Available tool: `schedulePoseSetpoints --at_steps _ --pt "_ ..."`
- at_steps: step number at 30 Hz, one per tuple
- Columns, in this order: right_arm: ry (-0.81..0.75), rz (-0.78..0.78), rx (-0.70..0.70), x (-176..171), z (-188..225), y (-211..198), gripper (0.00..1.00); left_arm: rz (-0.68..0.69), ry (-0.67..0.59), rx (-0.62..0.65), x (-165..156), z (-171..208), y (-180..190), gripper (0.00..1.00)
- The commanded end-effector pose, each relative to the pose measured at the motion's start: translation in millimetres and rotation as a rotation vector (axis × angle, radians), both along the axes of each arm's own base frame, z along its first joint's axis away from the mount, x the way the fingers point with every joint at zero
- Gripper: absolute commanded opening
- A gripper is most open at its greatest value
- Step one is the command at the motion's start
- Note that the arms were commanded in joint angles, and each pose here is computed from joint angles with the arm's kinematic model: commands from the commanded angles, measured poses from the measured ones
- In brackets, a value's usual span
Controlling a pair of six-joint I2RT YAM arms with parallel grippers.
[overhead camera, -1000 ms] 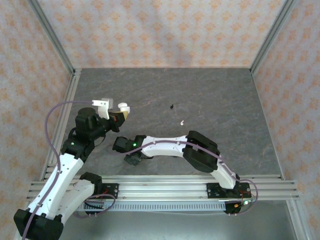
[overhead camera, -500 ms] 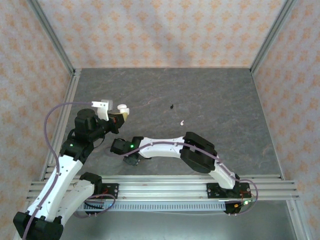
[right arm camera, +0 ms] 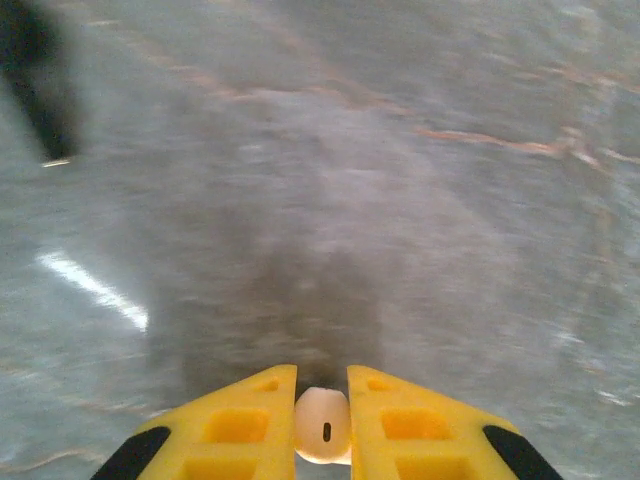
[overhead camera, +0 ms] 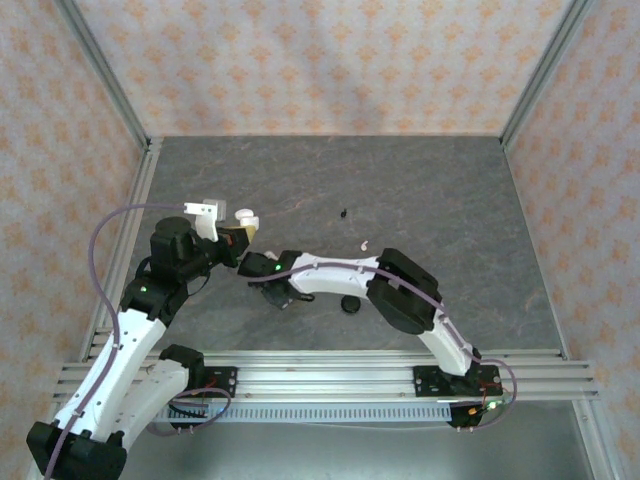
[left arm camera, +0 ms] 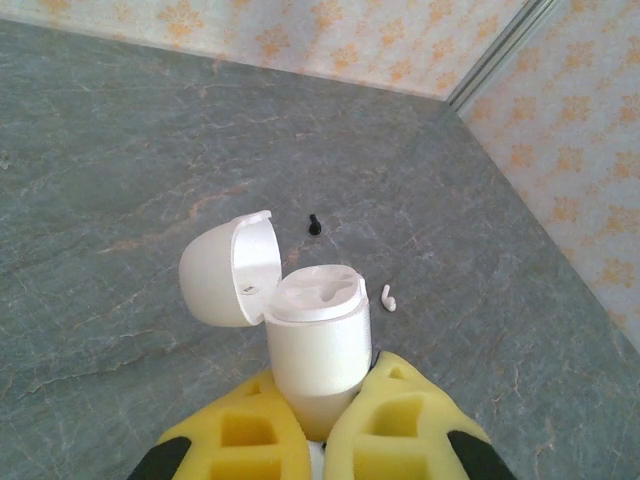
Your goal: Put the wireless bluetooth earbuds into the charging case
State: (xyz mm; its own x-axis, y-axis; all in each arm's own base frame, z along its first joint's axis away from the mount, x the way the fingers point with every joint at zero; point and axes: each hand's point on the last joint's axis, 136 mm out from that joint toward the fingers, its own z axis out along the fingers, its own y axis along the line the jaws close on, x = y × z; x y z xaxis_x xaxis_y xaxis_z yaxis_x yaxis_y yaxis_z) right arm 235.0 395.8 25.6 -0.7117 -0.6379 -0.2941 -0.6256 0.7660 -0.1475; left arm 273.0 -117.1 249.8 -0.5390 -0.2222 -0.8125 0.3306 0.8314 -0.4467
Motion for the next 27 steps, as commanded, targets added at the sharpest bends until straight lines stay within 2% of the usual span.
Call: schedulePoseSetpoints --at_steps 1,5,9,13,18,23,27 --pt "0.054 -0.172 0.023 9 0 -29 0.17 -0.015 -0.011 0.002 0 3 0 0.0" --pt "0.11 -0.359 0.068 26 -5 -56 0.17 -0.018 -0.002 -0.004 2 1 -2 0.0" --pt "0.23 -0.548 0.165 39 -17 -74 0.18 -0.024 0.011 -0.01 3 -3 -3 0.0" --pt "0.317 -0.655 0.273 52 -21 -79 0.27 -0.029 0.027 -0.003 3 -7 -4 0.0" --pt "0.288 -0.659 0.307 66 -4 -84 0.38 -0.037 0.046 0.004 1 -12 -4 0.0" --pt "0.169 -0.586 0.289 75 30 -95 0.38 -0.043 0.046 0.007 0 -12 -5 0.0" --pt "0.08 -0.482 0.178 69 48 -106 0.38 -0.065 0.028 0.0 -2 -8 -8 0.0"
